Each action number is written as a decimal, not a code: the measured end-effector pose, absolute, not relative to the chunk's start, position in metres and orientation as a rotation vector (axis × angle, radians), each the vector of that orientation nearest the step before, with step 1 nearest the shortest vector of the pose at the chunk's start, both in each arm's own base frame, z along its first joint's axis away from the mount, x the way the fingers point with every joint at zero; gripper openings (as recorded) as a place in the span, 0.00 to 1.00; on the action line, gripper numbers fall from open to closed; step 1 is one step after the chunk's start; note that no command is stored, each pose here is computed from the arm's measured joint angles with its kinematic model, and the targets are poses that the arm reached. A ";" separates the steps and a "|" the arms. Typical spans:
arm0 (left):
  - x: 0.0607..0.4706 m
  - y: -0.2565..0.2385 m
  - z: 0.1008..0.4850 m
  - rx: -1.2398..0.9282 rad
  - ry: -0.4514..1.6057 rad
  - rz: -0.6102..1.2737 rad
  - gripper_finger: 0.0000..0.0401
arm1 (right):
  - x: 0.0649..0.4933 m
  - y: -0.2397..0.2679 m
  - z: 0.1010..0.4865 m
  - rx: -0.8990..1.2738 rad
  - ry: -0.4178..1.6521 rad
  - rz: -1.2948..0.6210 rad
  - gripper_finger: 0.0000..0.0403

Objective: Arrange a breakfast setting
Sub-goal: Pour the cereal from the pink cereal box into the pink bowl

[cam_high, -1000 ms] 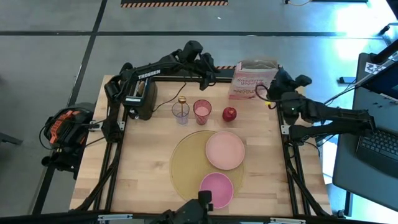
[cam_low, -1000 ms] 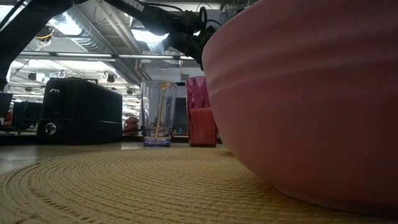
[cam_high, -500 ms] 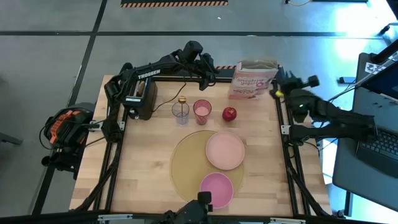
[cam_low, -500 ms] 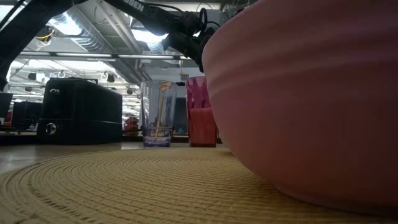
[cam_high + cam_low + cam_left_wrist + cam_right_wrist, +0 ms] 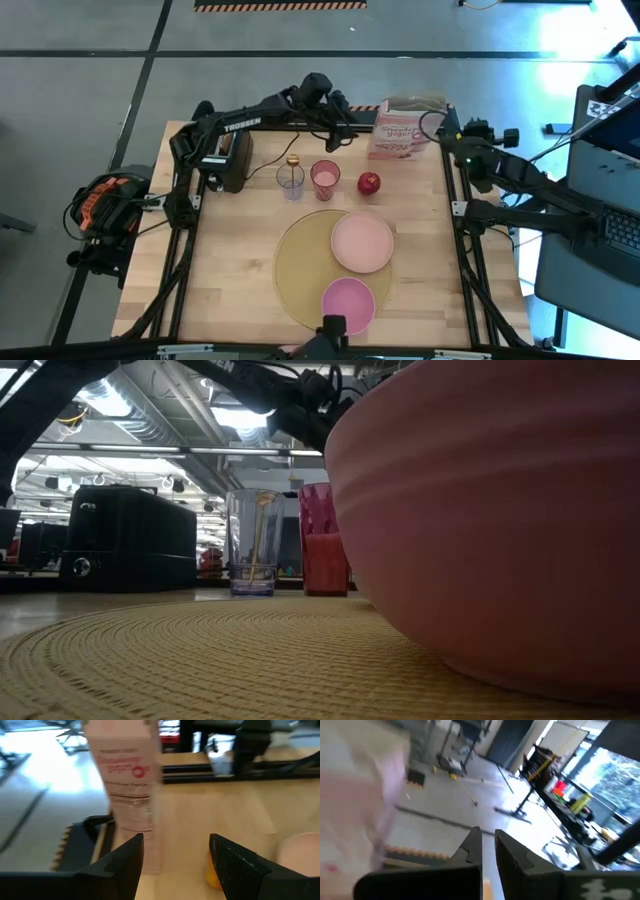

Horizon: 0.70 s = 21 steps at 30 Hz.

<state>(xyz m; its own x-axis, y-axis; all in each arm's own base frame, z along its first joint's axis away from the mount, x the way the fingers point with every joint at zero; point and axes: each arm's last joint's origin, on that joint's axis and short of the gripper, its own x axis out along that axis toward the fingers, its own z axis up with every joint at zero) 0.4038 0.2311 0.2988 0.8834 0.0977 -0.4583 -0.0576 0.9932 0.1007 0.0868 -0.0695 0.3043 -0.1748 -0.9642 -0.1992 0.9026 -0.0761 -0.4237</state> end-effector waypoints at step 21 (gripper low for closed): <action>0.400 0.248 0.293 0.129 0.469 0.085 0.54 | 0.110 -0.081 0.244 -0.658 1.135 -1.304 0.05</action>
